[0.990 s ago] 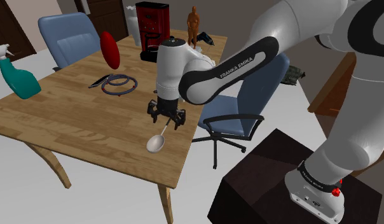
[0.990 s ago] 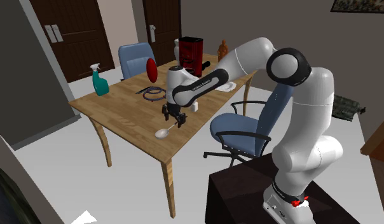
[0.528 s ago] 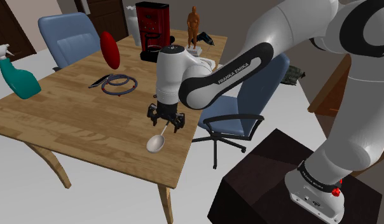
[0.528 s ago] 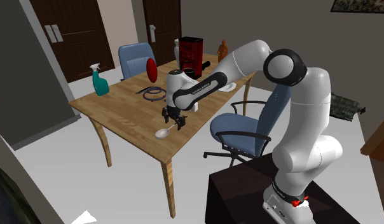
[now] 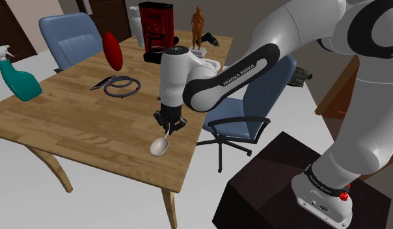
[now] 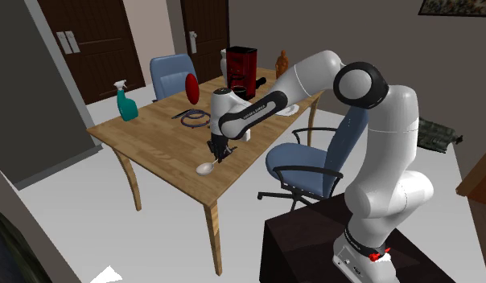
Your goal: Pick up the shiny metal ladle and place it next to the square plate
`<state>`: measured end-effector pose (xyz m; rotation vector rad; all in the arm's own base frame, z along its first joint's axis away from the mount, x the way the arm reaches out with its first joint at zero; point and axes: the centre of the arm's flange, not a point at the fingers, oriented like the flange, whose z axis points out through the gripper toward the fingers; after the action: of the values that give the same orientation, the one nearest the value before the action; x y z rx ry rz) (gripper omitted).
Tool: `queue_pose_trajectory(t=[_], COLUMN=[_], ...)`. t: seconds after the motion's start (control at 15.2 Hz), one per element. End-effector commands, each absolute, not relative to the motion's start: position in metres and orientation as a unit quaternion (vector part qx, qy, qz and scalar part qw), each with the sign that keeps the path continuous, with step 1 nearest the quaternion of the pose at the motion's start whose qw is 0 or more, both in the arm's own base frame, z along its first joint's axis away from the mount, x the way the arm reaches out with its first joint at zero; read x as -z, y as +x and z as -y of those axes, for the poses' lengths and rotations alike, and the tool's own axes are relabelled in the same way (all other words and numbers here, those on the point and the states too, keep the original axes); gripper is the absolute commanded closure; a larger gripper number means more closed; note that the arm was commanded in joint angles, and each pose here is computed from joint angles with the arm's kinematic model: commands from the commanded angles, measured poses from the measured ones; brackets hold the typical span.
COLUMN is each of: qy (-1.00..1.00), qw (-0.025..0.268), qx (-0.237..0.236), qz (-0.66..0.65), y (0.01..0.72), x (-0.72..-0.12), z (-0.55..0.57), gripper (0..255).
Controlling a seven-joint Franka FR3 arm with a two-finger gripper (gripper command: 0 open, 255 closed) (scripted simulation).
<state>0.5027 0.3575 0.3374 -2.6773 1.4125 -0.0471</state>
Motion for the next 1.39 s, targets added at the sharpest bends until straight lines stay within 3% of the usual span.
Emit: queue_pose_trajectory(t=[0.0,1.32], qy=[-0.883,-0.883], qw=[0.057,0.057], qx=[0.015,0.016], qz=[-0.466,-0.466], y=[0.503,0.503], x=[-0.337,-0.422], z=[-0.357,-0.357], gripper=[255,255])
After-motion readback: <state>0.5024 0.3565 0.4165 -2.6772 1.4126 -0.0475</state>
